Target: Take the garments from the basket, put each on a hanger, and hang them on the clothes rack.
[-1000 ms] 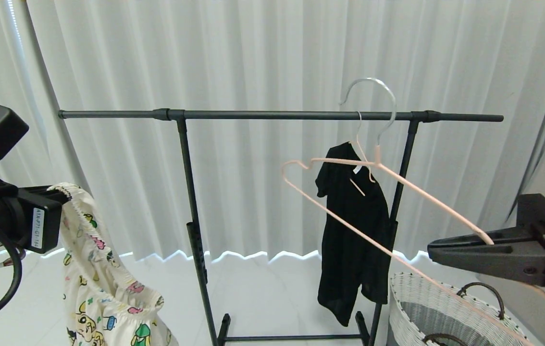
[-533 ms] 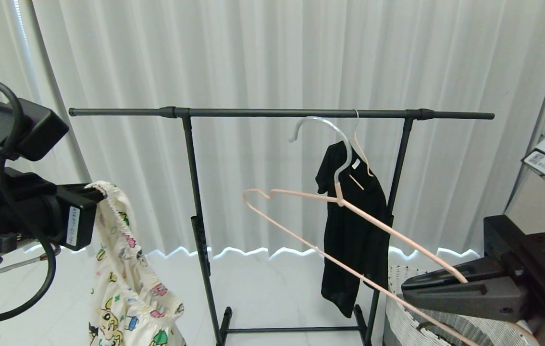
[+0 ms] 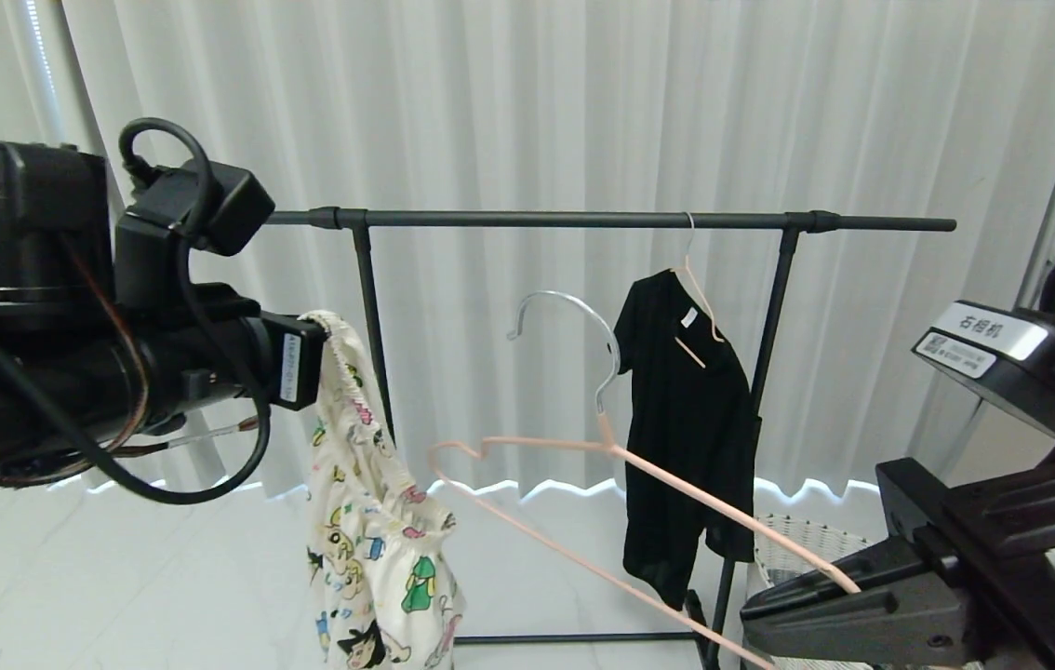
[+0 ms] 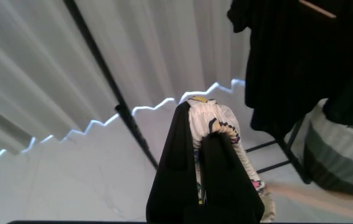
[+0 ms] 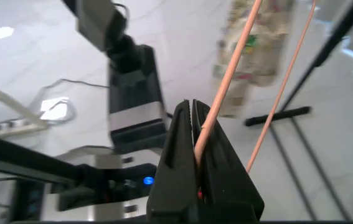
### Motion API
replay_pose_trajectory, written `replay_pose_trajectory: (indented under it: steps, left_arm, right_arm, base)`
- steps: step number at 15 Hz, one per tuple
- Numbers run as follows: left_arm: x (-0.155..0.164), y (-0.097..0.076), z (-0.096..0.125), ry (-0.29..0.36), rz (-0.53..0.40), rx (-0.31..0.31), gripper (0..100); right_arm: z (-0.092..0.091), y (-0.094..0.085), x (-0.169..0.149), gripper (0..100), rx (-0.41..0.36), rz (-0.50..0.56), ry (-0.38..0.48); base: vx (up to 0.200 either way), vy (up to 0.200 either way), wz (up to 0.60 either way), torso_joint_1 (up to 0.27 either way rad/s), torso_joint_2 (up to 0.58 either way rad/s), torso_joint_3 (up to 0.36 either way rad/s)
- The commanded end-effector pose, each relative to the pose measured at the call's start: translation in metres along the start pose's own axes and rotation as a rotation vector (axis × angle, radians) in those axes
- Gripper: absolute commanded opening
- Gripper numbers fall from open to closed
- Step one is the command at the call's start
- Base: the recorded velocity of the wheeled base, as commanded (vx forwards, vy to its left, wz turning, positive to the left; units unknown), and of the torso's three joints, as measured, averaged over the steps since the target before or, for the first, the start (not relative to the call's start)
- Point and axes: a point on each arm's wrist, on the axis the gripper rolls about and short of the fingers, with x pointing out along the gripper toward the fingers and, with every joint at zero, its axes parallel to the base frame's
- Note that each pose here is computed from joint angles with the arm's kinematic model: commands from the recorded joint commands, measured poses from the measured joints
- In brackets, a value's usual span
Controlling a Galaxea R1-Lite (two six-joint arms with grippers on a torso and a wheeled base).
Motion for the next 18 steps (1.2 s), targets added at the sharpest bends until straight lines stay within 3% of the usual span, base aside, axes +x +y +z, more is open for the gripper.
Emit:
replay_pose_trajectory:
  steps: [1, 6, 10, 11, 12, 18]
  left_arm:
    - [0.034, -0.012, 0.005, 0.039, -0.030, -0.013, 0]
    - [0.060, -0.021, 0.008, 0.041, -0.048, -0.005, 0]
    - [0.049, -0.031, 0.012, 0.017, -0.083, 0.000, 0]
    - [0.047, -0.030, 0.013, 0.011, -0.082, -0.001, 0]
    - [0.047, -0.030, 0.013, 0.011, -0.082, -0.001, 0]
    - [0.041, -0.029, 0.016, -0.004, -0.082, -0.002, 0]
  right_arm:
    - [0.002, 0.001, 0.002, 0, 0.009, 0.054, 0.004]
    - [0.002, 0.004, 0.007, 0, 0.043, 0.111, 0.019]
    - [0.002, -0.035, 0.020, 0, 0.063, 0.026, -0.021]
    - [0.002, -0.056, 0.021, 0, 0.074, -0.028, -0.046]
    - [0.003, -0.064, 0.020, 0, 0.075, -0.056, -0.063]
    - [0.003, -0.079, 0.011, 0, 0.085, -0.118, -0.092]
  base:
    - [0.000, 0.000, 0.00, 0.000, 0.00, 0.000]
    - [0.000, 0.000, 0.00, 0.000, 0.00, 0.000]
    - [0.000, 0.000, 0.00, 0.000, 0.00, 0.000]
    - [0.000, 0.000, 0.00, 0.000, 0.00, 0.000]
    - [0.000, 0.000, 0.00, 0.000, 0.00, 0.000]
    - [0.000, 0.000, 0.00, 0.000, 0.00, 0.000]
